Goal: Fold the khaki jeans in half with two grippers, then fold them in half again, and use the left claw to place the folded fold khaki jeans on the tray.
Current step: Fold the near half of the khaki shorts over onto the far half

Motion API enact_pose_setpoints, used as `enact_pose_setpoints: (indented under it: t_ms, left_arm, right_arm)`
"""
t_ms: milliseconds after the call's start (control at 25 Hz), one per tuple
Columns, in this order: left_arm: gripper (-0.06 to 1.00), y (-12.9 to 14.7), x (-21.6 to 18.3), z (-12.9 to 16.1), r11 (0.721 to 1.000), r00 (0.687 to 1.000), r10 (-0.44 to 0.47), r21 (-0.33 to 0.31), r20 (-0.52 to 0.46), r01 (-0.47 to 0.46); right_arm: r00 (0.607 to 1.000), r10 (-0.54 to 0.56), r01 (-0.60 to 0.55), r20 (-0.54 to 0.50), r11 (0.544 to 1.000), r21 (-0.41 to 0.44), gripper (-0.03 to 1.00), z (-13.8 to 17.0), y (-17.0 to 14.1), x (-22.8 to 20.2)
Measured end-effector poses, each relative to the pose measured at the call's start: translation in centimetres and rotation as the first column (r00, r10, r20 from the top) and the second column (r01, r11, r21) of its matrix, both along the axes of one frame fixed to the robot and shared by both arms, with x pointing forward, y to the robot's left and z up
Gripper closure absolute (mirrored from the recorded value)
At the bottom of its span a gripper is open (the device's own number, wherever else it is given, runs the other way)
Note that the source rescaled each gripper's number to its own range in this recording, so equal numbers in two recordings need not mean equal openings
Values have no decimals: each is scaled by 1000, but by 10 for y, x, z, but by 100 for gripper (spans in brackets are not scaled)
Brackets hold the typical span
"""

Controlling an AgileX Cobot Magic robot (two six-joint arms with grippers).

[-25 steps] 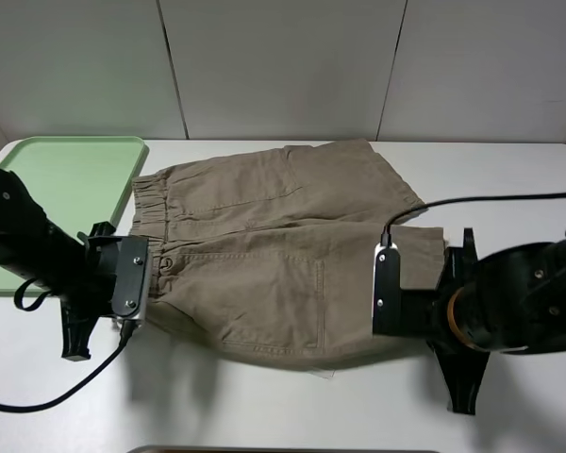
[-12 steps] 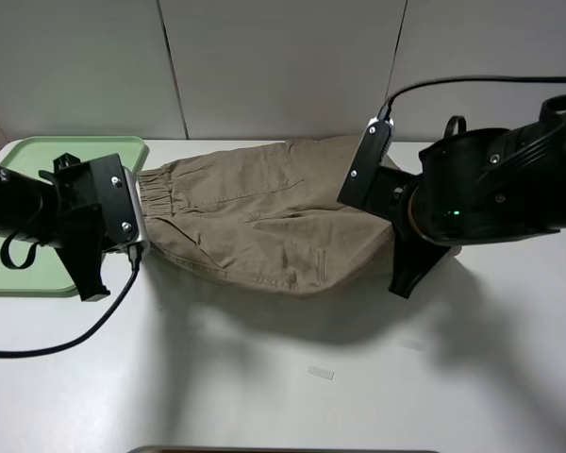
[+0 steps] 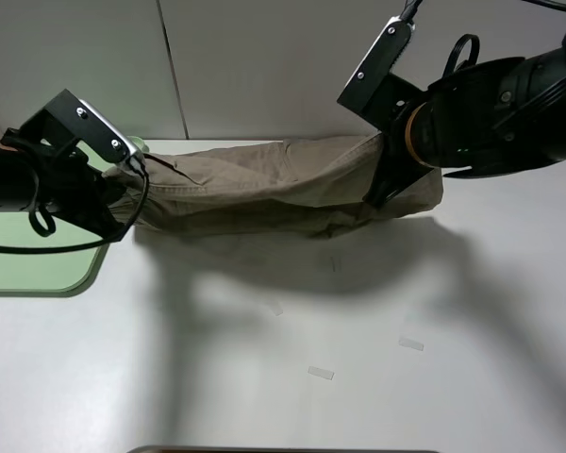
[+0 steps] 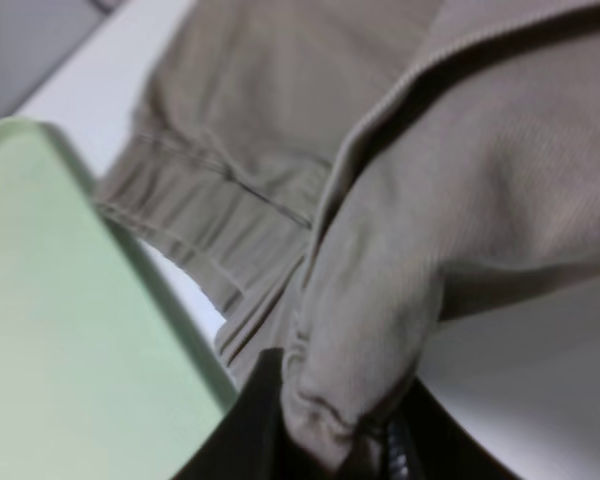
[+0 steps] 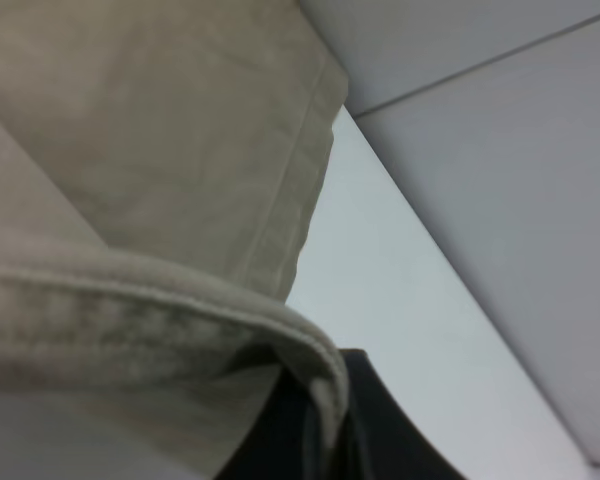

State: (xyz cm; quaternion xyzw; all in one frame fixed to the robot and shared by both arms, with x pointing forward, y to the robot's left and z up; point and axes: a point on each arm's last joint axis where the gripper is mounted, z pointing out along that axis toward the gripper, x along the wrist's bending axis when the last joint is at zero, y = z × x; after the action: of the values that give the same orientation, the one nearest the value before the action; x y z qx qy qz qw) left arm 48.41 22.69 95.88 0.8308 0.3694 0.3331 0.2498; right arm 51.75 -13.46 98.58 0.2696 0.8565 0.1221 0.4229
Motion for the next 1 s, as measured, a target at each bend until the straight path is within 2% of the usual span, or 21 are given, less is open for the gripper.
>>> enact_pose_setpoints:
  t_ms: [160, 360, 440, 600, 720, 800, 920, 1000]
  left_arm:
    - [94, 4, 6, 1, 996, 995, 82, -25, 58, -80]
    - [94, 6, 14, -12, 993, 990, 121, 6, 68, -122]
    - [94, 8, 20, -21, 988, 985, 153, 26, 83, -155]
    - [94, 11, 27, -26, 973, 963, 229, -1, 142, -231]
    - [94, 14, 34, -26, 953, 927, 302, -48, 221, -299]
    - [94, 15, 38, -30, 948, 911, 318, -59, 263, -314]
    - [94, 14, 42, -40, 950, 909, 308, -51, 282, -306]
    - [92, 12, 44, -44, 956, 911, 290, -47, 292, -289]
  right_arm:
    - [1000, 4, -1, -20, 987, 159, 97, -1, -14, 16]
    - [997, 39, -14, -61, 929, 370, 97, -3, -28, 31]
    - [996, 29, 8, -81, 906, 423, 97, -6, -33, 40]
    - [993, 26, 30, -114, 887, 460, 97, -18, -31, 58]
    - [993, 34, 25, -116, 883, 469, 97, -24, -24, 71]
    - [993, 36, 21, -112, 882, 471, 97, -26, -21, 80]
    - [995, 33, 17, -95, 878, 478, 96, -24, -17, 91]
    - [997, 21, 21, -81, 877, 480, 82, -21, -16, 96]
